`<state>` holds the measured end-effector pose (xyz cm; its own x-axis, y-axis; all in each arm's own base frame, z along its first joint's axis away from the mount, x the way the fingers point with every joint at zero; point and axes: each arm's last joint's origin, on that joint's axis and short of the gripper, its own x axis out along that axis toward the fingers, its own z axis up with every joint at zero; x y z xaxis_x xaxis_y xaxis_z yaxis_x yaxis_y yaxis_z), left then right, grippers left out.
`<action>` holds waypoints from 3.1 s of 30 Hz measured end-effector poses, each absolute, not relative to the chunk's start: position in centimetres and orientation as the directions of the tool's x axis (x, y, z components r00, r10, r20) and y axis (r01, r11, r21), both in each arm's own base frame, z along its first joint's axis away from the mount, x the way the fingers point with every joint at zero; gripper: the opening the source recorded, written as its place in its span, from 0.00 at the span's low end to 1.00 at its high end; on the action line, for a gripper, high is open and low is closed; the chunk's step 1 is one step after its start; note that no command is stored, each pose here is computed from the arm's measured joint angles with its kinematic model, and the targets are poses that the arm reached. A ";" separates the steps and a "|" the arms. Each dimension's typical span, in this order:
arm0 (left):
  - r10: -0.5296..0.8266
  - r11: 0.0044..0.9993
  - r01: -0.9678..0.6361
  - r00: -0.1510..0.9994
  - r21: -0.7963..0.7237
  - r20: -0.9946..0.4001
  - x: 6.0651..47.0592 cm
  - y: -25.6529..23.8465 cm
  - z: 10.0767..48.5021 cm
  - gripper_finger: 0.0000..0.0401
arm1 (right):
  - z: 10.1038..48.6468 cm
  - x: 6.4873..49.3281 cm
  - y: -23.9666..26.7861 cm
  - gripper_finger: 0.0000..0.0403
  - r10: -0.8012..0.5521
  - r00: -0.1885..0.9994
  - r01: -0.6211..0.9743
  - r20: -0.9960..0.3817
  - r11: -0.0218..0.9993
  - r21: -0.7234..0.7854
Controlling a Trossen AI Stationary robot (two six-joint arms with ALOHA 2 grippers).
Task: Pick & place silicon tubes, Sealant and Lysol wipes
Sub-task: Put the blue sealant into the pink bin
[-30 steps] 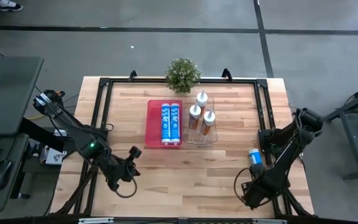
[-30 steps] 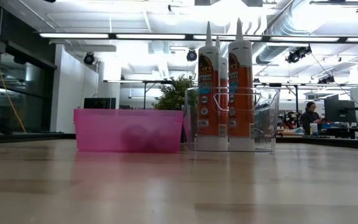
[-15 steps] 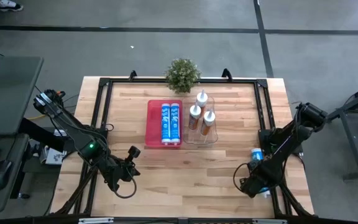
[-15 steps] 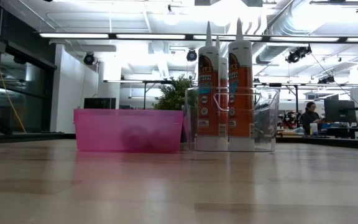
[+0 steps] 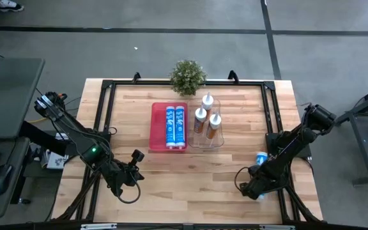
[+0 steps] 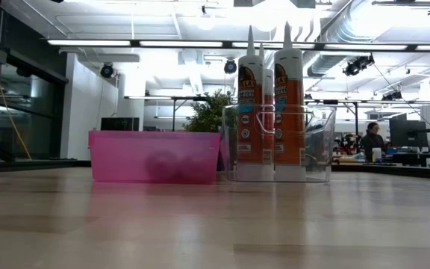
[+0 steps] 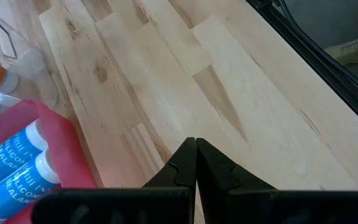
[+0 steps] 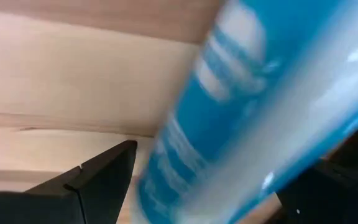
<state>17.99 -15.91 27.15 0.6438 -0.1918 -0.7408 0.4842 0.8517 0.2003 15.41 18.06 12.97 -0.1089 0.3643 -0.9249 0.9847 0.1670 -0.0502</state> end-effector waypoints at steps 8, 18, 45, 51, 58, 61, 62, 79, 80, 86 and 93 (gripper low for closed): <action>-0.192 0.853 0.482 0.644 0.199 -0.740 18.0 -15.9 27.2 0.00 | 13.0 16.7 17.3 0.86 0.361 -0.034 0.995 -0.932 0.102 0.003; -0.192 0.861 0.472 0.644 0.187 -0.740 18.0 -15.9 27.2 0.00 | 12.9 17.4 15.8 0.79 0.316 -0.042 0.998 -0.948 0.047 -0.029; -0.198 0.862 0.474 0.642 0.180 -0.741 18.0 -15.9 27.2 0.00 | 12.8 17.9 15.2 0.53 0.308 -0.026 0.999 -0.951 0.043 -0.014; -0.198 0.862 0.474 0.642 0.180 -0.741 18.0 -15.9 27.2 0.00 | 12.9 18.2 15.6 0.53 0.342 0.010 0.996 -0.940 0.085 0.042; -0.198 0.862 0.474 0.642 0.180 -0.741 18.0 -15.9 27.2 0.00 | 13.0 18.3 16.4 0.53 0.386 0.047 0.987 -0.921 0.127 0.104; -0.198 0.863 0.472 0.642 0.178 -0.741 18.0 -15.9 27.2 0.00 | 13.1 18.1 17.0 0.53 0.410 0.058 0.982 -0.910 0.142 0.127; -0.198 0.863 0.472 0.642 0.178 -0.741 18.0 -15.9 27.2 0.00 | 13.2 18.1 17.3 0.53 0.419 0.064 0.980 -0.906 0.146 0.137; -0.197 0.864 0.471 0.643 0.179 -0.740 18.0 -15.9 27.2 0.00 | 13.2 21.0 21.8 0.53 0.491 0.149 0.938 -0.858 0.205 0.280; -0.197 0.864 0.471 0.643 0.179 -0.740 18.0 -15.9 27.2 0.00 | 13.2 21.4 22.2 0.53 0.486 0.156 0.935 -0.860 0.207 0.287; -0.198 0.864 0.471 0.643 0.178 -0.740 18.0 -15.9 27.2 0.00 | 13.8 23.9 24.4 0.53 0.437 0.217 0.919 -0.873 0.211 0.334; -0.197 0.856 0.481 0.643 0.191 -0.740 18.0 -15.9 27.2 0.00 | 15.5 27.3 26.5 0.53 0.419 0.289 0.880 -0.861 0.238 0.411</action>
<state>18.03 -15.92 27.19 0.6435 -0.1969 -0.7397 0.4811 0.8557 0.1907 27.27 26.52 15.50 0.2890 0.4188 -0.8609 0.8801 0.2376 0.4110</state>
